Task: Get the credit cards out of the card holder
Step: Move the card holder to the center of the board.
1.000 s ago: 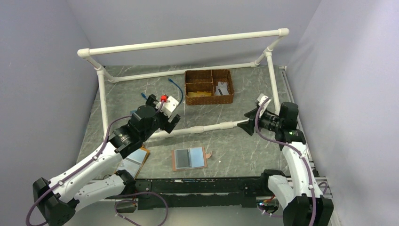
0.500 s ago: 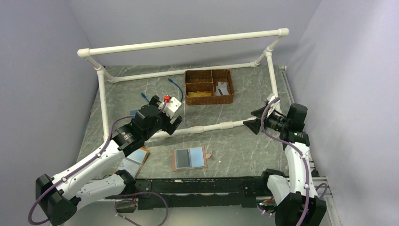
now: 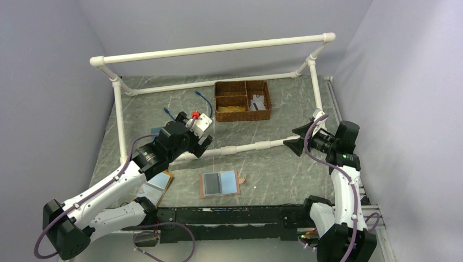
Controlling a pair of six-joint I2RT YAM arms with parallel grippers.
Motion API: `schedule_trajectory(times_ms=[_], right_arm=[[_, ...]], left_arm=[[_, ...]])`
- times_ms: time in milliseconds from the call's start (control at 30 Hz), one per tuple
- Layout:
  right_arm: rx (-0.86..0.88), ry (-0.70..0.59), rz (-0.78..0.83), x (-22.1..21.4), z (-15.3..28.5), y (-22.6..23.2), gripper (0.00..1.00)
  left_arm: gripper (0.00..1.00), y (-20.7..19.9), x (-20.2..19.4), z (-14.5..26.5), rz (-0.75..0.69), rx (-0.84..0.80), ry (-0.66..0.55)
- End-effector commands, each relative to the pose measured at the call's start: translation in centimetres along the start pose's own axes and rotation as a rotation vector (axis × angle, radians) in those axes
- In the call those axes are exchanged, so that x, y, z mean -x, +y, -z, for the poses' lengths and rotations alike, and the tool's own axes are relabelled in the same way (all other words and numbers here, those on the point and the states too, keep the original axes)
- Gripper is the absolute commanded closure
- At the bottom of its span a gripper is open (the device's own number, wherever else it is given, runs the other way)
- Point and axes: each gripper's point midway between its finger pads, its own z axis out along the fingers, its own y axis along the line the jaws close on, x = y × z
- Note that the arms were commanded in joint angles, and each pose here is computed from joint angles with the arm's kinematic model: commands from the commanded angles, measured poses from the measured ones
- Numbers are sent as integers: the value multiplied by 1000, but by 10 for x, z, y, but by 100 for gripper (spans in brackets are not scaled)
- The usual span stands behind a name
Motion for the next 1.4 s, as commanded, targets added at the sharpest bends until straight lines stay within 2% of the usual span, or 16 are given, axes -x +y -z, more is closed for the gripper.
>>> schedule_trajectory(times_ms=[0, 1367], right_arm=[[34, -25, 50, 10, 0, 2, 32], [54, -9, 24, 9, -1, 2, 27]], left_arm=[[1, 4, 23, 3, 42, -1, -58], [1, -1, 21, 0, 48, -24, -43]])
